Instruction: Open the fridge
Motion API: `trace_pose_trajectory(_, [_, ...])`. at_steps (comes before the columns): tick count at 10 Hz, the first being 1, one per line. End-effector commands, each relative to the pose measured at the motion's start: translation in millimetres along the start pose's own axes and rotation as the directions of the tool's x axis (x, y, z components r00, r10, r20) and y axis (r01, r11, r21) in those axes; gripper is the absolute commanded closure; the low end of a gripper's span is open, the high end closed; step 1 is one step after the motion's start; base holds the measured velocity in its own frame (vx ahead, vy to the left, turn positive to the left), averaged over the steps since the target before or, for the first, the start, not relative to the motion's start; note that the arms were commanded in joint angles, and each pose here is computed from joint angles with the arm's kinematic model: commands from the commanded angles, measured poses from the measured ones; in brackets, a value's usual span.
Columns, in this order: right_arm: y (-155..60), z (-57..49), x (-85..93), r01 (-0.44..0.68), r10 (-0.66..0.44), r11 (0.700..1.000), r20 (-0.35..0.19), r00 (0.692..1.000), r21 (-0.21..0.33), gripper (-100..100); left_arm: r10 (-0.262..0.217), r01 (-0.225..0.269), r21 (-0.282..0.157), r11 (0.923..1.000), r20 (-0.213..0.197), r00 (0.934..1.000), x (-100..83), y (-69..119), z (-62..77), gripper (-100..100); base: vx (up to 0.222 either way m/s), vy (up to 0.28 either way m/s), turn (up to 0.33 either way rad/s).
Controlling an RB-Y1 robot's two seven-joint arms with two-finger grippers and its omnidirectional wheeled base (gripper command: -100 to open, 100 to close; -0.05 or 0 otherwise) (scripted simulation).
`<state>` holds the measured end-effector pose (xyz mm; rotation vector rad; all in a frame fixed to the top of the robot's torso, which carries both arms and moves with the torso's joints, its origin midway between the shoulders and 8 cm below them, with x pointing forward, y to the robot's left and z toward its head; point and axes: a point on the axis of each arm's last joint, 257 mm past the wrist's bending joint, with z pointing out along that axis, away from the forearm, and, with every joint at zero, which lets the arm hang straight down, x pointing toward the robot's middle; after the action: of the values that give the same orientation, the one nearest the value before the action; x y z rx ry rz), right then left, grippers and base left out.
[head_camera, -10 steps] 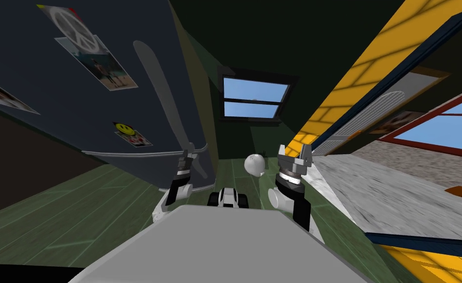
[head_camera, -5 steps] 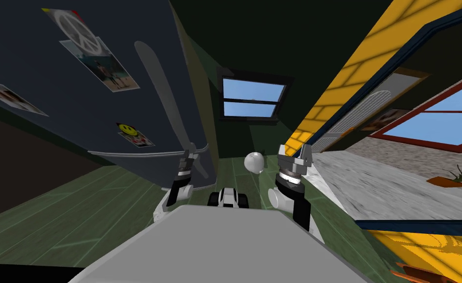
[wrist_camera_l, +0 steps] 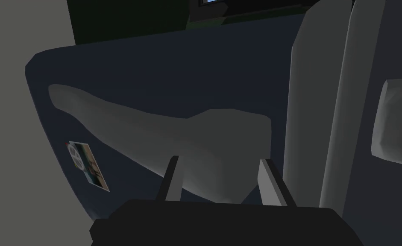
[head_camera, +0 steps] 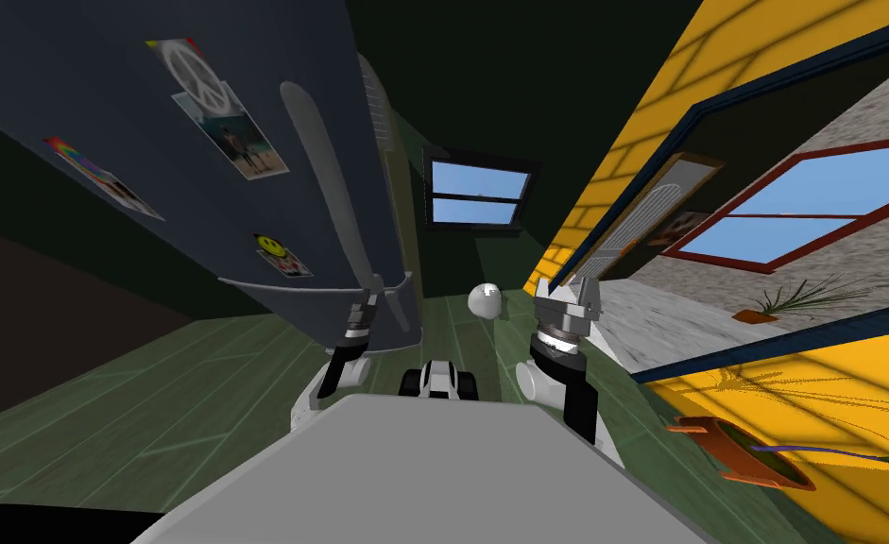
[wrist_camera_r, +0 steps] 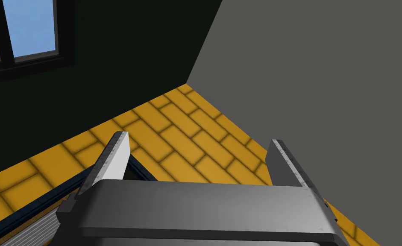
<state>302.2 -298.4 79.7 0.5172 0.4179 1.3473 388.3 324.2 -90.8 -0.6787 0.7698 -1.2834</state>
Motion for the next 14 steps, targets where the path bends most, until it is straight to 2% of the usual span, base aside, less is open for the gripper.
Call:
trace_pose_trajectory(1, [0, 0.0, 0.0, 0.000, 0.000, 1.000, 0.000, 1.000, 0.000, 0, -0.042, 0.043, 0.016, 0.9989, -0.053, 0.9977, 9.9, -10.4, 5.7, 100, -0.328, 0.168, -0.114])
trace_pose_trajectory(2, [0, 0.0, 0.0, 0.000, 0.000, 1.000, 0.000, 1.000, 0.000, 0, -0.042, 0.043, 0.016, 0.9989, -0.053, 0.9977, 9.9, -10.4, 5.7, 100, -0.268, 0.086, -0.041])
trace_pose_trajectory(4, [0, -0.1, 0.0, 0.000, 0.000, 1.000, 0.000, 1.000, 0.000, 0, -0.076, 0.078, 0.010, 0.9969, -0.098, 0.9922, 20.9, -13.1, 5.8, 100, -0.282, 0.132, -0.068])
trace_pose_trajectory(5, [0, 0.0, 0.0, 0.000, 0.000, 1.000, 0.000, 1.000, 0.000, 0, -0.069, 0.069, -0.004, 0.9976, -0.088, 0.9938, 20.0, -5.9, 1.5, 100, -0.160, 0.081, -0.060])
trace_pose_trajectory(7, [0, -0.1, -0.1, 0.000, 0.000, 1.000, 0.000, 1.000, 0.000, 0, -0.102, 0.103, 0.003, 0.9946, -0.142, 0.9846, 33.2, -15.3, -7.2, 100, -0.172, 0.155, -0.082])
trace_pose_trajectory(8, [0, -0.1, -0.1, 0.000, 0.000, 1.000, 0.000, 1.000, 0.000, 0, -0.102, 0.103, 0.003, 0.9946, -0.142, 0.9846, 33.2, -15.3, -7.2, 100, -0.209, 0.173, -0.075])
trace_pose_trajectory(10, [0, -0.1, -0.1, 0.000, 0.000, 1.000, 0.000, 1.000, 0.000, 0, -0.131, 0.136, 0.012, 0.9906, -0.191, 0.9727, 44.2, -26.7, -15.0, 100, -0.209, 0.185, -0.069])
trace_pose_trajectory(11, [0, -0.1, -0.1, 0.000, 0.000, 1.000, 0.000, 1.000, 0.000, 0, -0.131, 0.136, 0.012, 0.9906, -0.191, 0.9727, 44.2, -26.7, -15.0, 100, -0.169, 0.164, -0.053])
trace_pose_trajectory(14, [0, -0.1, -0.1, 0.000, 0.000, 1.000, 0.000, 1.000, 0.000, 0, -0.180, 0.192, 0.018, 0.9812, -0.264, 0.9475, 60.7, -43.9, -28.3, 100, -0.202, 0.199, -0.076])
